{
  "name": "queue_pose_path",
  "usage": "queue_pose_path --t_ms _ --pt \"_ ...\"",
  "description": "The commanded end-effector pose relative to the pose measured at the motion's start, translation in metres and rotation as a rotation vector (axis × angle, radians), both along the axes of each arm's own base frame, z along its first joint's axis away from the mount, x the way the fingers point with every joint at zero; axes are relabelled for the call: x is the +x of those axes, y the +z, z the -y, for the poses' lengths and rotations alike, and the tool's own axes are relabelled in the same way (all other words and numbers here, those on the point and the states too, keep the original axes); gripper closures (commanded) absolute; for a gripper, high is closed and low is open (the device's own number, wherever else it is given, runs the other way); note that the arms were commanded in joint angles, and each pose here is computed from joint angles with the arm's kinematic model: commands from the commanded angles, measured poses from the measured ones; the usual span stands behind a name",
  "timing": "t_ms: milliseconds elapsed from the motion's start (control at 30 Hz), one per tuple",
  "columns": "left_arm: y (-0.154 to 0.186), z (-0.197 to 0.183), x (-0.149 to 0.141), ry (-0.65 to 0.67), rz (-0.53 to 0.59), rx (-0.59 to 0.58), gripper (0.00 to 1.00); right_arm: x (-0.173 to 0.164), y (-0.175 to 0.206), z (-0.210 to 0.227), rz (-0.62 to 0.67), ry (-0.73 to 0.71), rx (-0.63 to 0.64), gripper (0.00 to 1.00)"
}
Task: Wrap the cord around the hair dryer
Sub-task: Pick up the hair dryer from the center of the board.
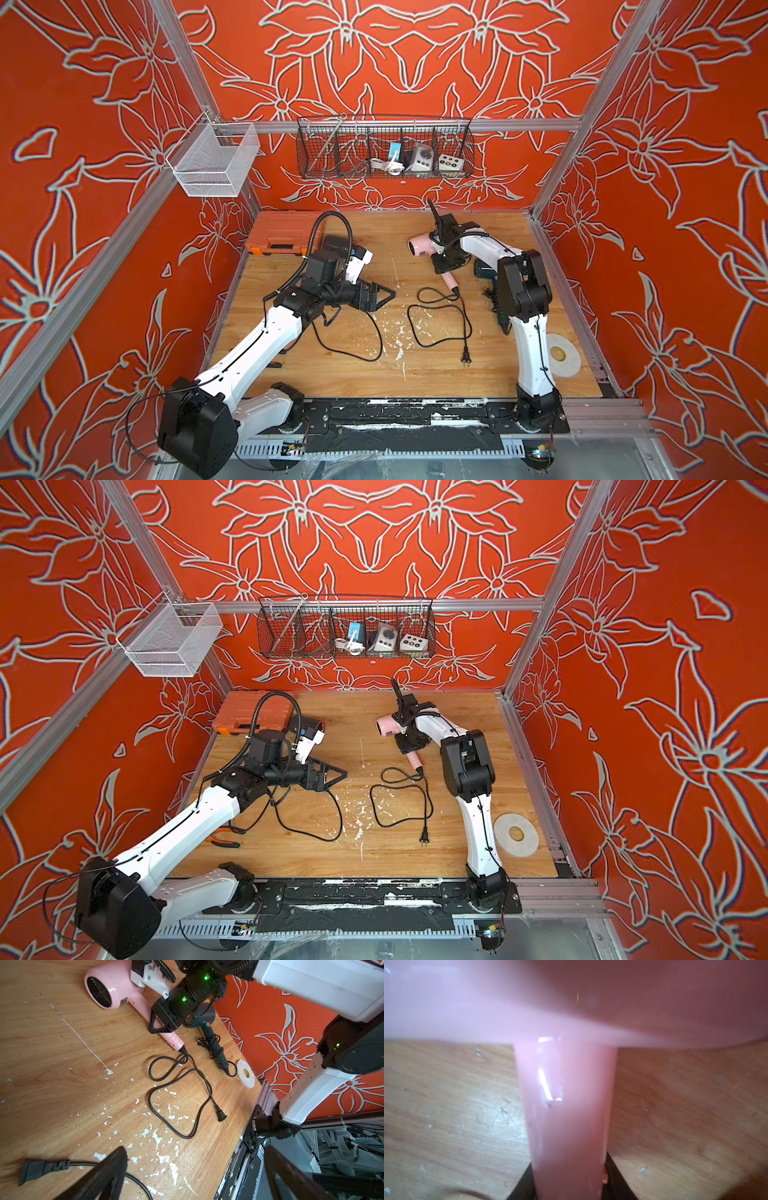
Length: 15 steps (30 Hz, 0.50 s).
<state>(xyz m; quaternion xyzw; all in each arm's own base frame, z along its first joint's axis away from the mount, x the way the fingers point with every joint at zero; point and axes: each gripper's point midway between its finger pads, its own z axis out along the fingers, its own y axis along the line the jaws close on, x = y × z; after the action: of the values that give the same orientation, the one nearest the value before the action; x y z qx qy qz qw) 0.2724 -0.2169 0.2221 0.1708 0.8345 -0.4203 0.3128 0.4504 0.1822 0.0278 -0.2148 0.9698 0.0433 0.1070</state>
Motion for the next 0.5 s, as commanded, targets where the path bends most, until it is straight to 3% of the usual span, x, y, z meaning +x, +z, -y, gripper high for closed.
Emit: queue_pose_path --t_ms 0,467 --pt "0.006 -0.002 0.005 0.009 0.034 -0.004 0.0 -0.004 0.026 -0.006 0.064 0.042 0.034 1.0" --pt "0.023 -0.006 0.02 0.056 0.075 -0.022 0.01 -0.004 0.109 -0.002 0.361 0.097 0.096 1.0"
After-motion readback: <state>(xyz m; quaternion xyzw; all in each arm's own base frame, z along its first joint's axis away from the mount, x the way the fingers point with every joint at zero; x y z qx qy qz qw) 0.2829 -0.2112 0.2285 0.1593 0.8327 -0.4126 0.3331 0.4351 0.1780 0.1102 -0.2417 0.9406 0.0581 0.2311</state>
